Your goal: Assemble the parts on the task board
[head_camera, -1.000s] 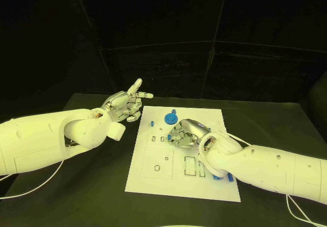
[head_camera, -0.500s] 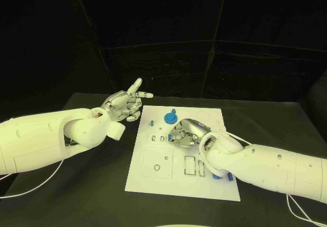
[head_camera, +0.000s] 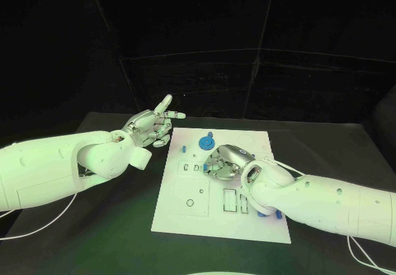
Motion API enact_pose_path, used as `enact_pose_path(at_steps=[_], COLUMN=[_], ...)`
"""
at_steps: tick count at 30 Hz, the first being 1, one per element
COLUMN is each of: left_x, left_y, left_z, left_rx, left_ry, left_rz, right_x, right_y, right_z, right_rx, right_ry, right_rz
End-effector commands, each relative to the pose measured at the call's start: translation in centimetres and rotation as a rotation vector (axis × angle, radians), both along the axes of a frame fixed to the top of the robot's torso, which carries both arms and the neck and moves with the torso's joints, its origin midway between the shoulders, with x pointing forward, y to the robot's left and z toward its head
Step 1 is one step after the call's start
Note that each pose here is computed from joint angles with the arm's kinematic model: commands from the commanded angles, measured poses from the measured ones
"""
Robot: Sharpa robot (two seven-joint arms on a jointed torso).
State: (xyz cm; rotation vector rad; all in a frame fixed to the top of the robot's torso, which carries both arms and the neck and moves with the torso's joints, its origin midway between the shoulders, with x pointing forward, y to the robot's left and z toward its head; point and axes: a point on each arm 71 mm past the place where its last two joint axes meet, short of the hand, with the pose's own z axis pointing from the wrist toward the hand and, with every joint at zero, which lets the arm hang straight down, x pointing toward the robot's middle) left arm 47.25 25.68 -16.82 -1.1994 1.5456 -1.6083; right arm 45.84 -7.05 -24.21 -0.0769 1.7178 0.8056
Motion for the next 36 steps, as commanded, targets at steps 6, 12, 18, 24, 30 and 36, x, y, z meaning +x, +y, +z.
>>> enact_pose_path(at_steps=[6,12,18,24,30,36], left_x=[0.0,0.0,0.0,0.02,0.03,0.03], left_y=[-0.21,-0.23,-0.24,-0.21,-0.21,-0.24], left_z=[0.1,0.09,0.09,0.07,0.07,0.06], left_rx=[-0.004,-0.003,-0.002,-0.001,-0.002,-0.002], left_ry=[-0.003,-0.003,-0.003,-0.001,-0.001,0.0], left_rz=[-0.02,-0.023,-0.024,-0.025,-0.026,-0.029], right_x=[-0.17,-0.15,-0.17,-0.2,-0.17,-0.17], right_y=[-0.1,-0.17,-0.15,-0.1,-0.12,-0.13], right_z=[-0.49,-0.52,-0.49,-0.43,-0.41,-0.38], right_rx=[-0.038,-0.048,-0.049,-0.044,-0.041,-0.039], right_ry=[0.02,0.019,0.015,0.01,0.006,0.004], right_rz=[0.004,0.001,0.002,0.003,0.002,0.0])
